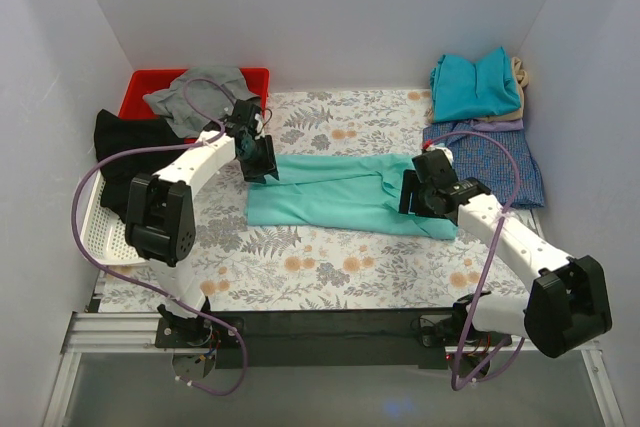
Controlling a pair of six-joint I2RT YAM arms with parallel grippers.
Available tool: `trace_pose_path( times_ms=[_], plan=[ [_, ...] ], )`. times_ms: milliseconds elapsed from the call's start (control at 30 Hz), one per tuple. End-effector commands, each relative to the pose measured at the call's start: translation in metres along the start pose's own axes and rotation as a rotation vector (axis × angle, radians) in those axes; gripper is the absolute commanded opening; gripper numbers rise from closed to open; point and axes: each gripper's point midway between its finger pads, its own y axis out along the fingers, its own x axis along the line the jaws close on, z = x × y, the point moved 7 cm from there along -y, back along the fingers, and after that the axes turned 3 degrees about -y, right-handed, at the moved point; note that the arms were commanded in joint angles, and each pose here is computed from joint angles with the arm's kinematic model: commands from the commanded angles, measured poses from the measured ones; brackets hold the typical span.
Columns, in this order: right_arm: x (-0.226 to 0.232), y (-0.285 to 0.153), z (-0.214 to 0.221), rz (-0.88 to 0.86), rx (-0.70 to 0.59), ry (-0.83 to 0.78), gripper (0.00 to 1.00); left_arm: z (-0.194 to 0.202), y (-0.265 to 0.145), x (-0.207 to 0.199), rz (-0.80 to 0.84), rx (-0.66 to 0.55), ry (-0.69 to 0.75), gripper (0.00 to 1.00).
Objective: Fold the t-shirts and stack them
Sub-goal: Fold the tshirt
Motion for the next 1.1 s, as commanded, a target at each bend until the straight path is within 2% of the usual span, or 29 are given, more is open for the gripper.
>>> trace_pose_path(
  times_ms=[0,300,500,733,833,1000,1067],
  plan=[
    [0.006,-0.008,0.014,-0.080,0.044,0.036,0.74,0.007,-0.009,-0.020,0.151,0.039,0.030,0.39],
    [0.004,0.015,0.023,-0.012,0.113,0.015,0.74,0.006,0.005,-0.022,0.122,0.058,0.032,0.39],
    [0.007,0.032,0.006,0.038,0.063,-0.008,0.76,0.004,0.012,-0.021,0.100,0.067,0.034,0.38],
    [0.011,0.051,-0.031,0.095,-0.051,-0.057,0.77,-0.002,0.017,-0.019,0.069,0.053,0.041,0.38],
    [0.013,0.069,-0.047,0.128,-0.052,-0.084,0.78,-0.002,0.020,-0.017,0.050,0.056,0.041,0.38],
    [0.024,0.075,-0.092,0.109,-0.163,-0.108,0.78,-0.002,0.021,-0.014,0.025,0.049,0.047,0.37],
    [0.028,0.079,-0.103,0.103,-0.171,-0.137,0.78,-0.003,0.021,-0.013,0.014,0.044,0.050,0.37]
  ],
)
